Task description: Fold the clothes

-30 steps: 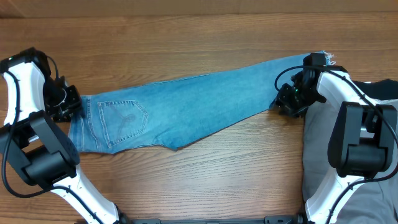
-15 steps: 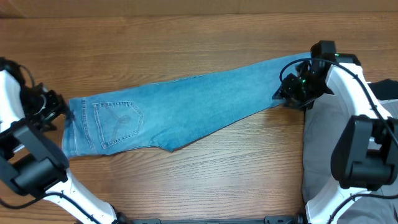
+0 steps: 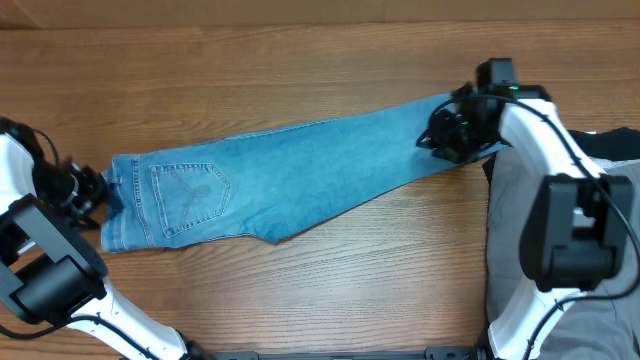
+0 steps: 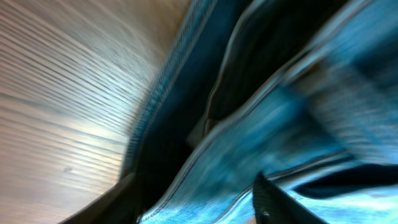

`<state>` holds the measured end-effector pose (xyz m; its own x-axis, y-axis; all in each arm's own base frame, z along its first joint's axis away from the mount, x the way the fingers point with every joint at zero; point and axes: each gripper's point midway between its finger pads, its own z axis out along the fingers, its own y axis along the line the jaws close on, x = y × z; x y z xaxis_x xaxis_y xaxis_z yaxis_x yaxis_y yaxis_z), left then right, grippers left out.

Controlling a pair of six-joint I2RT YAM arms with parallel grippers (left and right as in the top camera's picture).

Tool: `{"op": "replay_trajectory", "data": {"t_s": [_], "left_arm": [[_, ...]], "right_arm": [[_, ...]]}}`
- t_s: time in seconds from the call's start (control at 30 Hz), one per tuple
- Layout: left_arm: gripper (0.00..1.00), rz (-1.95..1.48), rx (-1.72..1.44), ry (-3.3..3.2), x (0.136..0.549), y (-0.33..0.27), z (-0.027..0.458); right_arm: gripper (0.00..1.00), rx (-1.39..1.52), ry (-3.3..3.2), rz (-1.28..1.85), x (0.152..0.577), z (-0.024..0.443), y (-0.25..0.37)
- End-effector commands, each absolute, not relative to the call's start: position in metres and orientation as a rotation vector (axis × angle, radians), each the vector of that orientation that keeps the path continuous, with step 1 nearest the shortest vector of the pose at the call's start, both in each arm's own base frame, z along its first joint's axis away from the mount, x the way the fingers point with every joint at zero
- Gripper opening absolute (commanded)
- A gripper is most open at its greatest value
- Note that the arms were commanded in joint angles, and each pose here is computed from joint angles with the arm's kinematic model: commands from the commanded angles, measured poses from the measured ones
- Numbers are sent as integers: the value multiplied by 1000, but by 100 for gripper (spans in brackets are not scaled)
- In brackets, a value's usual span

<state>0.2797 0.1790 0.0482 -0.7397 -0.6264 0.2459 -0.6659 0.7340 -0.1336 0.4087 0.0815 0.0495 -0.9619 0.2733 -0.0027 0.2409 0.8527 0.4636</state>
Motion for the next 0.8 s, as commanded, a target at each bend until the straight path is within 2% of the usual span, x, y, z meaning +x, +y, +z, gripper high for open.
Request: {"op": "replay_trajectory", "data": {"t_s": [0.0,0.03,0.07,0.2,0.6,0.67,0.73,0.77], "left_arm": [[26,378,1025,-2727,271,162,42],[8,385,1026,-2713,268,161,42],[4,386,1031,-2707,267,162,42],[4,395,1074,-2680,259,169,50],[4,351,1365,-2680,227,218,94],[16,347,1405,-2675,223,222,98],[39,361,1419,-2672,223,222,99],[41,378,1422,-2673,225,221,99]], "right_arm": [[36,478,3016,700,408,25,93],[32,545,3036,657,406,16,90],[30,590,3044,637,405,12,88],[25,669,3057,612,403,4,85],[26,720,3056,562,403,2,80],[26,722,3058,562,402,2,80],[26,722,3059,561,402,2,80],[26,722,3059,561,402,2,80]]}}
